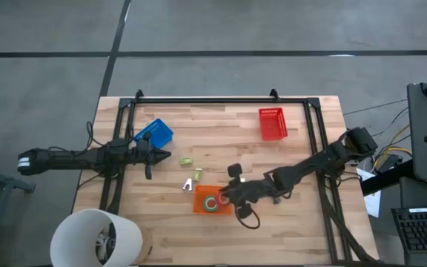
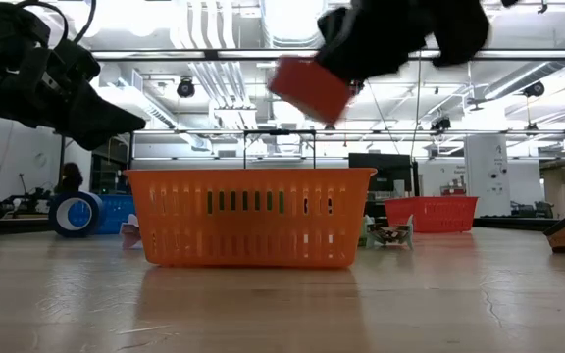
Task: Pick and place Stapler, Stapler remover, tape
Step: Put the red tape into the orange bin
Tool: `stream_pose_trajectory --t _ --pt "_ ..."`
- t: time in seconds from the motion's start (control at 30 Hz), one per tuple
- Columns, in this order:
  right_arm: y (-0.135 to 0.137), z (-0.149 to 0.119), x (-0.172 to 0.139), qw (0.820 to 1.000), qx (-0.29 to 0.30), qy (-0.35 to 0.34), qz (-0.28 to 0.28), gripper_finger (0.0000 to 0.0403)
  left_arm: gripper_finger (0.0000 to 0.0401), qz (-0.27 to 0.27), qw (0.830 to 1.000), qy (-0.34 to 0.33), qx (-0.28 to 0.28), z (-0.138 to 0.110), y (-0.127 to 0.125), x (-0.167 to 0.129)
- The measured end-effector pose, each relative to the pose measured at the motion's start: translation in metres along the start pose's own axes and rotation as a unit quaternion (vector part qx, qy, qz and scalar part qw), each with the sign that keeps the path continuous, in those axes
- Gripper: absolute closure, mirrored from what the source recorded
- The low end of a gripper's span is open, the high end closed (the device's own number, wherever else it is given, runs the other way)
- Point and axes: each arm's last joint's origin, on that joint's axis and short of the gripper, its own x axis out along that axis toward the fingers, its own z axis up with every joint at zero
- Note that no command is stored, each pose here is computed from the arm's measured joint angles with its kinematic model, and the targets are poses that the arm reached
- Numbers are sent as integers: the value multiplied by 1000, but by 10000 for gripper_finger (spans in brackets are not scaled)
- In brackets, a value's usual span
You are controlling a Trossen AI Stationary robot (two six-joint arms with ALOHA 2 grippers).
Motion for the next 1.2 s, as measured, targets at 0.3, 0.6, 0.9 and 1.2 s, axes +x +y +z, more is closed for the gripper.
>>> stream_pose_trajectory --t 0.3,0.6,0.9,1.2 --pt "8 -10 15 1000 -20 13 9 350 377 1 1000 7 0 -1 0 0" --pt "11 -13 22 1000 -15 14 9 349 378 1 1000 7 0 -1 0 0" --pt "13 -14 26 1000 -16 7 17 341 378 1 1000 7 0 -1 0 0" --pt "13 -13 26 1000 -15 5 13 266 377 1 1000 7 0 -1 0 0"
